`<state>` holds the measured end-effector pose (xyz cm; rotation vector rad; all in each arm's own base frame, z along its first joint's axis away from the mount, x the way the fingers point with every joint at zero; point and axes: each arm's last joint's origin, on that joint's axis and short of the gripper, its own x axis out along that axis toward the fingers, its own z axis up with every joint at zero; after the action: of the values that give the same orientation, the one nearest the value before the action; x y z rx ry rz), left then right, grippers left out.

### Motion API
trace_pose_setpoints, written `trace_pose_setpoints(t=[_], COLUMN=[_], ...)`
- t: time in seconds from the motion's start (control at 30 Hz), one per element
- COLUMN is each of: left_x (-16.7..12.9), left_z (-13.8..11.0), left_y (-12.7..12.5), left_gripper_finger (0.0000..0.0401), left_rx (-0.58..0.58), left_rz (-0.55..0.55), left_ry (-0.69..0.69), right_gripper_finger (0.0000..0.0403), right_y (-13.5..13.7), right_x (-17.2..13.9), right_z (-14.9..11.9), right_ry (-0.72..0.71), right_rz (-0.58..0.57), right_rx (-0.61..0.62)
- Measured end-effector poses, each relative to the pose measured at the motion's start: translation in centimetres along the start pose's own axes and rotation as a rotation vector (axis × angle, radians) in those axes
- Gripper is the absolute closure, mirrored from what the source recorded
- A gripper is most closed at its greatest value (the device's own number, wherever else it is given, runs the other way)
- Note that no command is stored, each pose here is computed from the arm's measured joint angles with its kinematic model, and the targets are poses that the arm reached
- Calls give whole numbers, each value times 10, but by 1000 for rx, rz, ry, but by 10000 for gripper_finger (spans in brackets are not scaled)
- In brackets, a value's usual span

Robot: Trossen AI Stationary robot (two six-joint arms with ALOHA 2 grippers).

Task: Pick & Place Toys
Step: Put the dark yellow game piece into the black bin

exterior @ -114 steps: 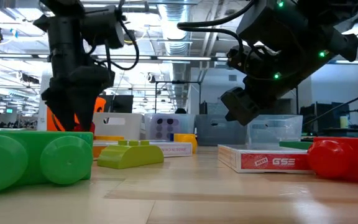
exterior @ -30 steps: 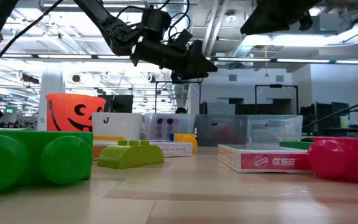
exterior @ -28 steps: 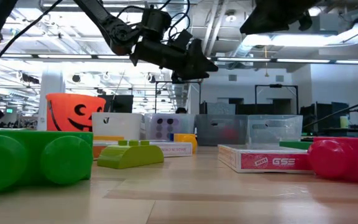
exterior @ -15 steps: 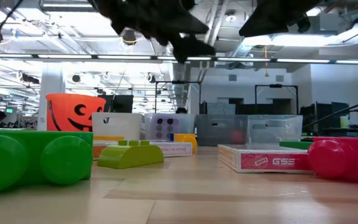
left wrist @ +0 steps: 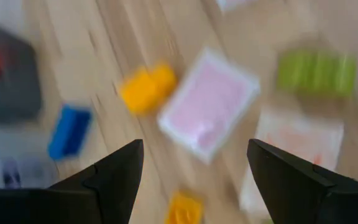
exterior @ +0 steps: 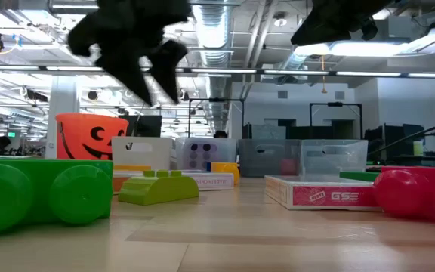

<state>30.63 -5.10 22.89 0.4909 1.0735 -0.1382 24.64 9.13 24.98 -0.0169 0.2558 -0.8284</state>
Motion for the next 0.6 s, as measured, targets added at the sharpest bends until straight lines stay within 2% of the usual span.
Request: trace_pose_setpoints(t=[0.2,0.4,0.6], left_x=[2,10,31], left_z=[-19,-31,-60], left_y=[9,28,31], left_gripper_finger=[123,123,122], left_rx=[11,69,82], left_rz=[-32,-16,-71], left_ry=[162,185,231], right_gripper_finger=[337,337,337], right_y=[1,2,2], right_x=[0,1,1], right_z=[0,-1,-1], right_ry=[16,42,42], right_rz=[26,63,63], right_rx=[0,1,1])
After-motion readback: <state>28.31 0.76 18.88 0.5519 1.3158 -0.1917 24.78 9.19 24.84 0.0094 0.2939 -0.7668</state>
